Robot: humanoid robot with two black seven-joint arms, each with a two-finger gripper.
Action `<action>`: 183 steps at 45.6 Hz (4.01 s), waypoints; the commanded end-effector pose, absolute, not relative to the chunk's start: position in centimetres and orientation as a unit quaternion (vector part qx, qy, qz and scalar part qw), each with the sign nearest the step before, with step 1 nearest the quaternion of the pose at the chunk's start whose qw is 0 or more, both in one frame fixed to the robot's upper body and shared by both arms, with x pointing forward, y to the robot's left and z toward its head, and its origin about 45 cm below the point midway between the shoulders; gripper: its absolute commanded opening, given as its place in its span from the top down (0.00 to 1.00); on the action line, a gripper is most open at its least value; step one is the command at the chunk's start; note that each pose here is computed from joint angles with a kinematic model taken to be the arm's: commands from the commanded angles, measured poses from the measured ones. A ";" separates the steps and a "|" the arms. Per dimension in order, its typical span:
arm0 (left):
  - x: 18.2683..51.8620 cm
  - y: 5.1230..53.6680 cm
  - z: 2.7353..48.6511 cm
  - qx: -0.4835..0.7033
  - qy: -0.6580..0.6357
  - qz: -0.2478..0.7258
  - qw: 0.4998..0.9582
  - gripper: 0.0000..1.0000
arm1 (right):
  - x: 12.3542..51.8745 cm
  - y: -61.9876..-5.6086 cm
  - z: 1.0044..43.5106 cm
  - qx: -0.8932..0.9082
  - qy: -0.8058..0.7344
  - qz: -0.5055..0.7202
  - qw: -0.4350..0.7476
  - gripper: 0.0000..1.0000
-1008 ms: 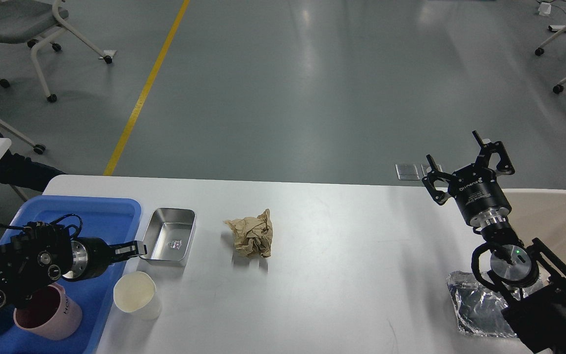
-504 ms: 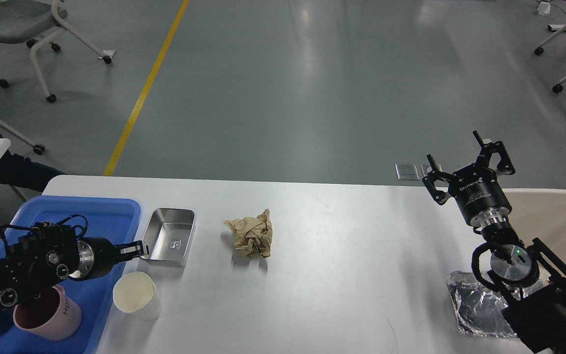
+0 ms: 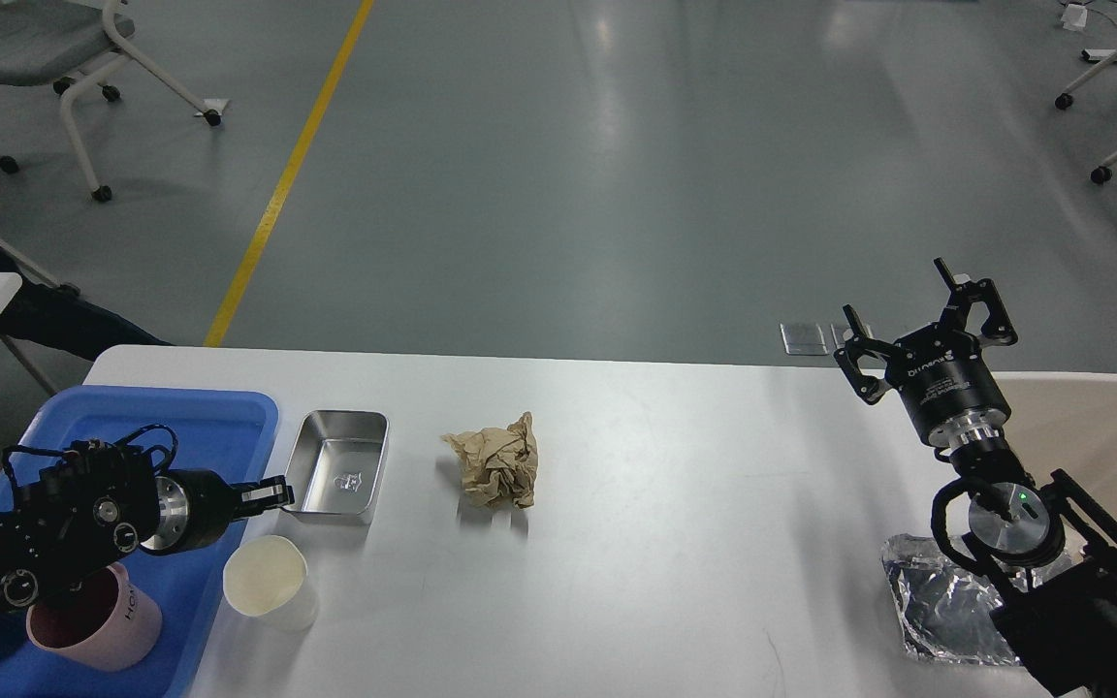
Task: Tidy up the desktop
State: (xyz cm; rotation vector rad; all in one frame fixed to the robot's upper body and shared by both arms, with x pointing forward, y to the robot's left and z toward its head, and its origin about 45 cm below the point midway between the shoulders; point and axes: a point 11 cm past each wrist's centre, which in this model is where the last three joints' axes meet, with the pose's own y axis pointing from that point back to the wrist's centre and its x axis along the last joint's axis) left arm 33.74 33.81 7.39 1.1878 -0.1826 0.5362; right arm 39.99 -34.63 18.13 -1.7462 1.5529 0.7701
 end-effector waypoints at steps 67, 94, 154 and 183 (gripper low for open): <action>28.9 45.9 30.1 0.559 -0.177 0.313 0.747 1.00 | 40.2 -34.4 18.3 -0.671 0.593 0.295 0.333 0.00; 30.6 51.1 24.7 0.603 -0.114 0.346 0.710 0.99 | 40.1 -34.4 18.2 -0.671 0.593 0.296 0.332 0.00; 32.3 49.3 13.1 0.627 -0.047 0.320 0.709 0.38 | 40.0 -34.7 17.9 -0.669 0.598 0.296 0.329 0.00; 40.5 47.5 23.6 0.395 -0.050 0.532 0.747 0.04 | 40.2 -34.7 18.1 -0.670 0.596 0.294 0.330 0.00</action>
